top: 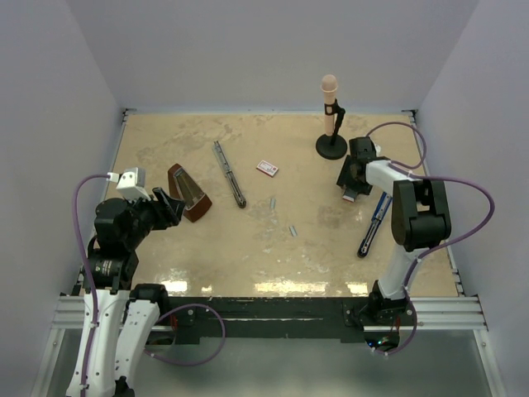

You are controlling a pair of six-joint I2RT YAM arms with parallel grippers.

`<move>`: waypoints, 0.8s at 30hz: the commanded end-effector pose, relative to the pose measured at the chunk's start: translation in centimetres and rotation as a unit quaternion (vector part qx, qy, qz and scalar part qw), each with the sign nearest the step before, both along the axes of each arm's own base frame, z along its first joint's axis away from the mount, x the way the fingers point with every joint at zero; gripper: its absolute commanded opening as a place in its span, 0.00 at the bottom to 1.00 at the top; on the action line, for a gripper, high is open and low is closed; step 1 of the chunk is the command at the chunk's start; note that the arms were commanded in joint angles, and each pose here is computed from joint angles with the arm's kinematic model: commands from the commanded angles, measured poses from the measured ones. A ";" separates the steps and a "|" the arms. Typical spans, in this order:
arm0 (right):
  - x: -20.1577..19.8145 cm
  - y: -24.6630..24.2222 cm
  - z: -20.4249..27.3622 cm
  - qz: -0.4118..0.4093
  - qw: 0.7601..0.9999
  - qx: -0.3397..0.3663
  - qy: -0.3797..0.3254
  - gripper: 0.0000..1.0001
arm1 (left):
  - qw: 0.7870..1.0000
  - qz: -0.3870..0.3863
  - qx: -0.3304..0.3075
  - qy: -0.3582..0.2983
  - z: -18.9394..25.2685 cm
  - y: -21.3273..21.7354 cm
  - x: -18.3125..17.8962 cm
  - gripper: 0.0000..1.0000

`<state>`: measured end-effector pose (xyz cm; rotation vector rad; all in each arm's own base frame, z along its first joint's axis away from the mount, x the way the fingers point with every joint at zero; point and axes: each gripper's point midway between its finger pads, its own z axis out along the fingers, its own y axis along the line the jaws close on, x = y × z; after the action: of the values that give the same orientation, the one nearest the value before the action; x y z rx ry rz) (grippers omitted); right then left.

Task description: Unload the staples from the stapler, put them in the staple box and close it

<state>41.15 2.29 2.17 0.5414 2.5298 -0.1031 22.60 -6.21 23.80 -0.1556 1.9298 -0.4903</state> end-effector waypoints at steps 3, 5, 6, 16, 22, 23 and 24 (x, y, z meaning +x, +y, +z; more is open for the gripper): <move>0.3 0.3 0.5 0.019 1.000 0.005 -0.014 0.56 | 1.000 0.002 -0.001 -0.016 0.7 0.0 0.4 0.61; 0.2 0.4 0.6 0.021 1.000 0.008 -0.015 0.55 | 1.000 0.003 -0.001 -0.016 0.7 0.0 0.4 0.62; 0.1 0.5 0.7 0.024 1.000 0.008 -0.014 0.54 | 1.000 0.002 -0.001 -0.017 0.7 0.0 0.4 0.62; -0.3 0.9 1.6 0.051 0.998 0.008 -0.024 0.47 | 1.000 0.002 -0.001 -0.022 0.9 0.0 0.2 0.61; -0.2 2.3 2.3 0.084 0.996 0.010 -0.031 0.44 | 1.000 0.003 0.000 -0.020 0.8 0.0 0.2 0.62; -0.1 2.4 2.6 0.089 0.995 0.007 -0.033 0.44 | 1.000 0.001 0.000 -0.019 0.8 0.0 0.2 0.62; 0.0 3.0 3.0 0.098 0.994 0.008 -0.038 0.44 | 1.000 0.001 0.000 -0.020 0.8 0.0 0.3 0.61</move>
<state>40.23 3.64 2.44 0.3940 2.5559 -0.0461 22.58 -6.11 23.88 -0.1615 1.9248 -0.4860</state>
